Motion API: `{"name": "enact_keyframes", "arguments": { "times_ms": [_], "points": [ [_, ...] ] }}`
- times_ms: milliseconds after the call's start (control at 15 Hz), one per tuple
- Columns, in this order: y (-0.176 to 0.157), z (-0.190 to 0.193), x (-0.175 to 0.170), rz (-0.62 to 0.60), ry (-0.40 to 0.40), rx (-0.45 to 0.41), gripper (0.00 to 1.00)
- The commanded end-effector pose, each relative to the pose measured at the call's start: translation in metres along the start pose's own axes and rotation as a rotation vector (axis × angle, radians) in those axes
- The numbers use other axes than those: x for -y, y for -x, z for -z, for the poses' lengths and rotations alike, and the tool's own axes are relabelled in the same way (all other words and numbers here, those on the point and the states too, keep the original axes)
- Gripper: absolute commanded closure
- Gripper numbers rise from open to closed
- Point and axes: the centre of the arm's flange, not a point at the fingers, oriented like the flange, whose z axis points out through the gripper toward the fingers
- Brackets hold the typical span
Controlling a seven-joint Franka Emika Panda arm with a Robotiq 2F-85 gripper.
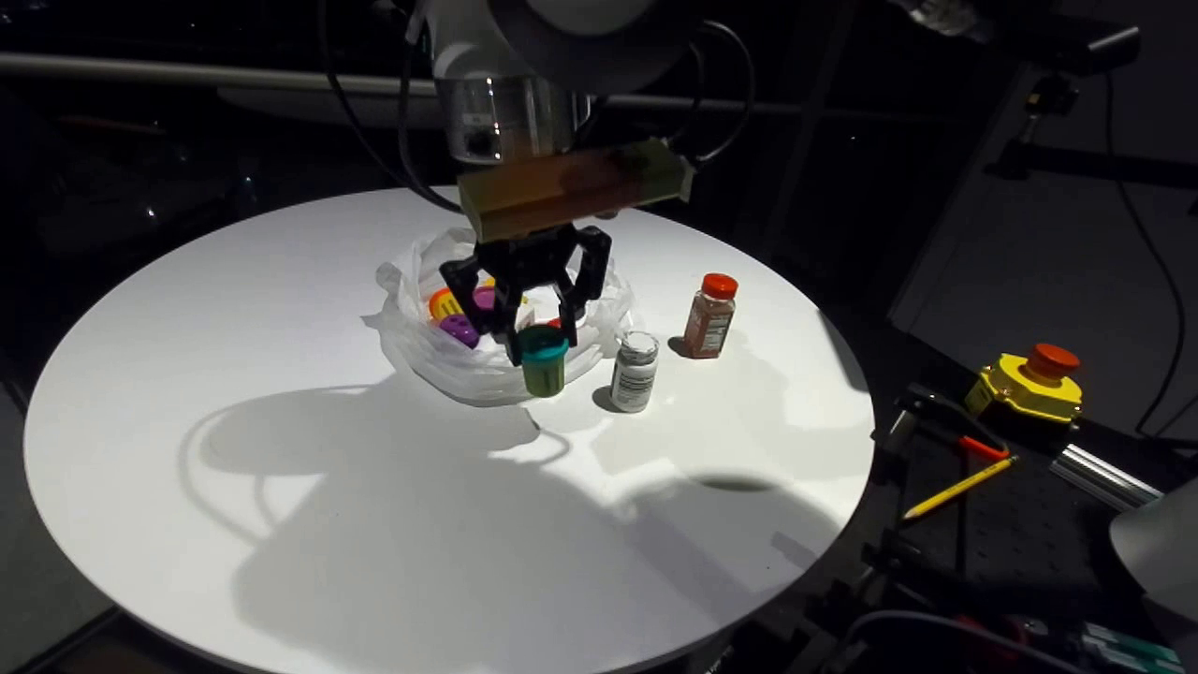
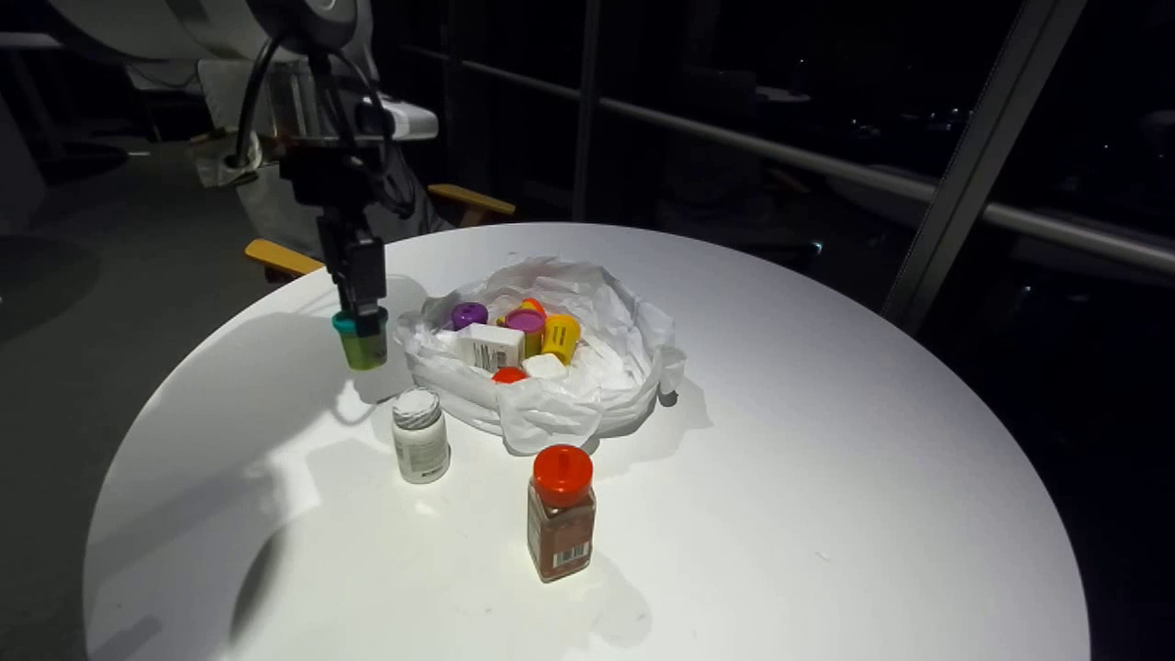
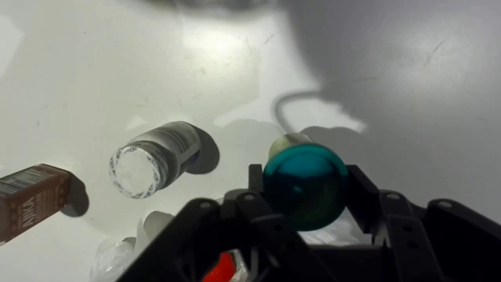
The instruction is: Remove all the objects from the white plastic bag and put them on the table
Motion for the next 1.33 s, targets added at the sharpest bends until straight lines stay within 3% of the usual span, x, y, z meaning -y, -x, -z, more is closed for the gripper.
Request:
{"name": "enact_keyframes", "arguments": {
  "times_ms": [0, 133, 200, 267, 467, 667, 867, 1267],
  "points": [
    [0.003, -0.045, 0.007, -0.006, 0.011, -0.018, 0.71],
    [0.006, -0.063, 0.012, -0.003, 0.010, -0.009, 0.71],
    [0.008, -0.070, 0.014, 0.003, 0.006, -0.003, 0.21],
    [0.011, -0.066, 0.014, 0.009, -0.001, -0.008, 0.21],
    [0.011, -0.038, 0.009, -0.008, -0.033, -0.080, 0.01],
    [-0.006, 0.004, -0.003, -0.049, -0.031, -0.185, 0.00],
    [-0.036, 0.027, -0.015, -0.116, -0.036, -0.215, 0.00],
    [-0.091, 0.012, -0.038, -0.156, -0.015, -0.199, 0.00]
  ]
}}
